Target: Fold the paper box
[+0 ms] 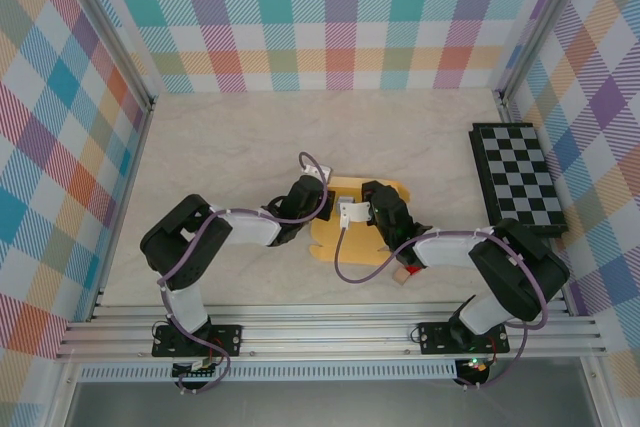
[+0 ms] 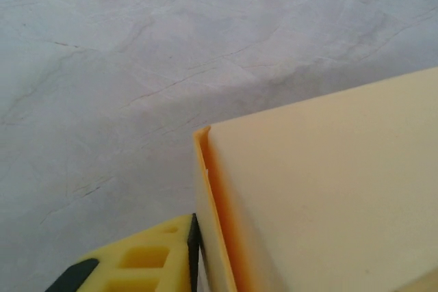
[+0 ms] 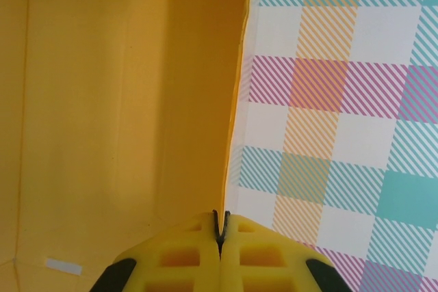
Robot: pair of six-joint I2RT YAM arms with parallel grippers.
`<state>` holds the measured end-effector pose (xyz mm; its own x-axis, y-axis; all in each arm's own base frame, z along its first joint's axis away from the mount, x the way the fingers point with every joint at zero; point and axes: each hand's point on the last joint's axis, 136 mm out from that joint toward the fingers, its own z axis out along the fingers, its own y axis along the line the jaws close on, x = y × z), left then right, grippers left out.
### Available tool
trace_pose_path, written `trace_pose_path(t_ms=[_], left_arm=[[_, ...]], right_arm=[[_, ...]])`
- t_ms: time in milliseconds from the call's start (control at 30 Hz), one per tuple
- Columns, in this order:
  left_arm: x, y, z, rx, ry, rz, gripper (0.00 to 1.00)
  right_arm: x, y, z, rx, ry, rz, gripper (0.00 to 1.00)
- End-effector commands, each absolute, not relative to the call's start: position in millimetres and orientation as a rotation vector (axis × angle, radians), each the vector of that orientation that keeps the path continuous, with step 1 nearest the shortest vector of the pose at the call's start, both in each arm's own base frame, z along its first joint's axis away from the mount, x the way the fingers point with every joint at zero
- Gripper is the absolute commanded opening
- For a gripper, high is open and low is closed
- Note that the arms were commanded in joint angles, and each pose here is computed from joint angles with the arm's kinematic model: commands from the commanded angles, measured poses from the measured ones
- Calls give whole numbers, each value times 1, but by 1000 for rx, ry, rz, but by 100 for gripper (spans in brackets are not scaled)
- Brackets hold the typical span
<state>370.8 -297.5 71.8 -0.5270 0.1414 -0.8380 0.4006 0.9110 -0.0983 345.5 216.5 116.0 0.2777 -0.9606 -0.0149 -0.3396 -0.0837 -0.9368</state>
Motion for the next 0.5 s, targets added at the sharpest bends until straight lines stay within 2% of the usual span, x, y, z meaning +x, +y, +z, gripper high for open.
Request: trace_pose_path(t_ms=[0,100,267,467], left_arm=[[371,-290,61,416,2153,-221,10],[375,-280,58,405,2155,-124,0],[375,-273,52,490,2125,5,0],[374,-268,60,491,2068,13,0]], right_arm=[[340,220,100,-1675,1256,-789,1],[342,220,111,-1617,1273,-773,13],[332,214,147,-1489,1437,-555,38],[310,194,209,-1162,1671,-123,44]])
